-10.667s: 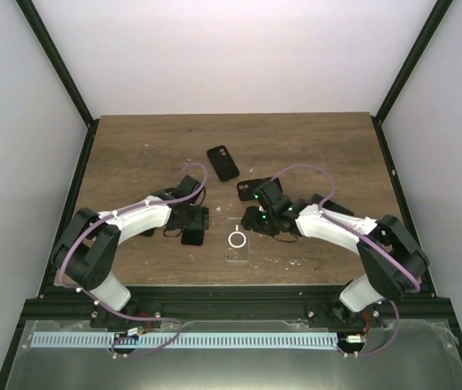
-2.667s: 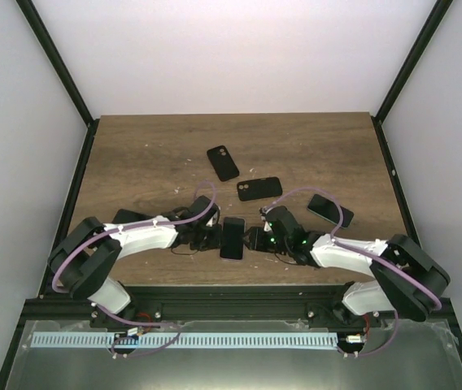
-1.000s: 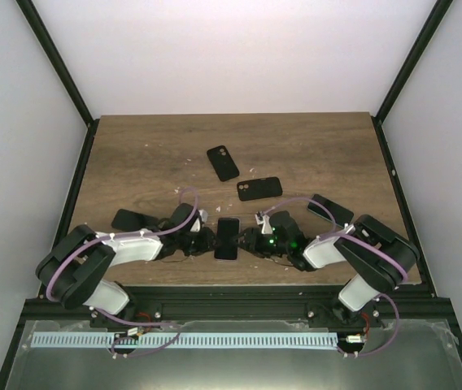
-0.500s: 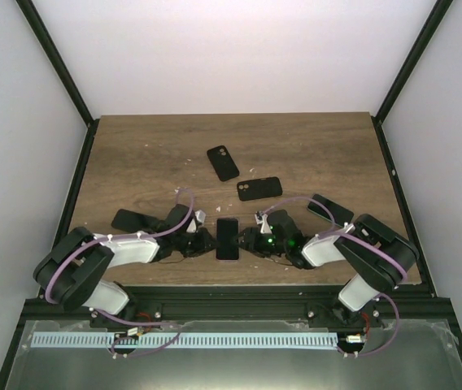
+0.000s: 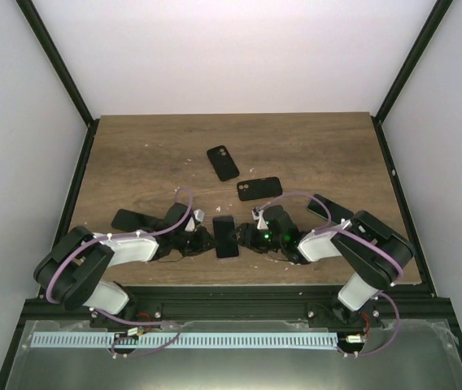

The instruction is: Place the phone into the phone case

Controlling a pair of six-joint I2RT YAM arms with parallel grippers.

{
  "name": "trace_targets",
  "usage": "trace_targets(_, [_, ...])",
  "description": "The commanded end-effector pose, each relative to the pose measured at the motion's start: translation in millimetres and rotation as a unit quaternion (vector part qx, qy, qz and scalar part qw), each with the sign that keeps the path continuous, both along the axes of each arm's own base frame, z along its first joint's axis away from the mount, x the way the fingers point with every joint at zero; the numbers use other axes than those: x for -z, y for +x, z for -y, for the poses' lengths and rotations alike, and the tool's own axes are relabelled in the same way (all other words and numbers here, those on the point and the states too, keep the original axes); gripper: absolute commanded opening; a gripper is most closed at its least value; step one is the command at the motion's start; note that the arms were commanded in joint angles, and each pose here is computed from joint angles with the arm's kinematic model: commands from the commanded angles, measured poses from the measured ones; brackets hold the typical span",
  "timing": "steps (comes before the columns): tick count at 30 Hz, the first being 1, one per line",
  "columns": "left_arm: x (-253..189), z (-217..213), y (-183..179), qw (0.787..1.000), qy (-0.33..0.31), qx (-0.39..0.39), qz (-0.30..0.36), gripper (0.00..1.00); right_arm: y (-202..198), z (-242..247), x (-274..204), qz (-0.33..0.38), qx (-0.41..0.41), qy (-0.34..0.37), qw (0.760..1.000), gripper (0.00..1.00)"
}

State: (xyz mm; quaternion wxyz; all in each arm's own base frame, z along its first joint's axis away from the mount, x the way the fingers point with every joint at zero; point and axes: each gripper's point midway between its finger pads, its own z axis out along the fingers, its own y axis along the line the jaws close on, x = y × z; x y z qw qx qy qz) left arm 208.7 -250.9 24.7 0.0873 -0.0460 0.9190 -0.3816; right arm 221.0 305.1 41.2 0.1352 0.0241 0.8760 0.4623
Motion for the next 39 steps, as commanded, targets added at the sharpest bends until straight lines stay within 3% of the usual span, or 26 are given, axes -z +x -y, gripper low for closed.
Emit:
trace_targets(1, [31.8, -21.4, -21.9, 0.997, 0.06, 0.003, -0.044, 0.14, -3.7, -16.9, -1.7, -0.009, -0.03, 0.024, 0.999, 0.62])
trace_targets(7, [30.7, -23.2, -22.0, 0.997, 0.065, 0.006, -0.041, 0.19, -8.9, -36.3, -51.6, 0.016, -0.067, 0.127, 0.99, 0.6])
trace_targets(17, [25.7, -36.2, -23.3, 0.997, 0.078, -0.003, -0.028, 0.31, -11.7, -45.8, -68.3, 0.018, -0.09, 0.163, 0.982, 0.59])
trace_targets(26, [27.3, -38.5, -24.9, 0.997, 0.067, -0.004, -0.026, 0.15, -12.8, -53.7, -76.2, 0.024, -0.106, 0.201, 0.974, 0.59])
trace_targets(32, [32.3, -41.5, -28.8, 0.997, 0.067, -0.006, -0.032, 0.12, -14.0, -56.1, -90.7, 0.039, -0.113, 0.222, 0.968, 0.58])
trace_targets(39, [27.8, -45.5, -27.2, 0.997, 0.072, -0.012, -0.025, 0.3, -17.9, -58.4, -83.7, 0.028, -0.115, 0.216, 0.969, 0.58])
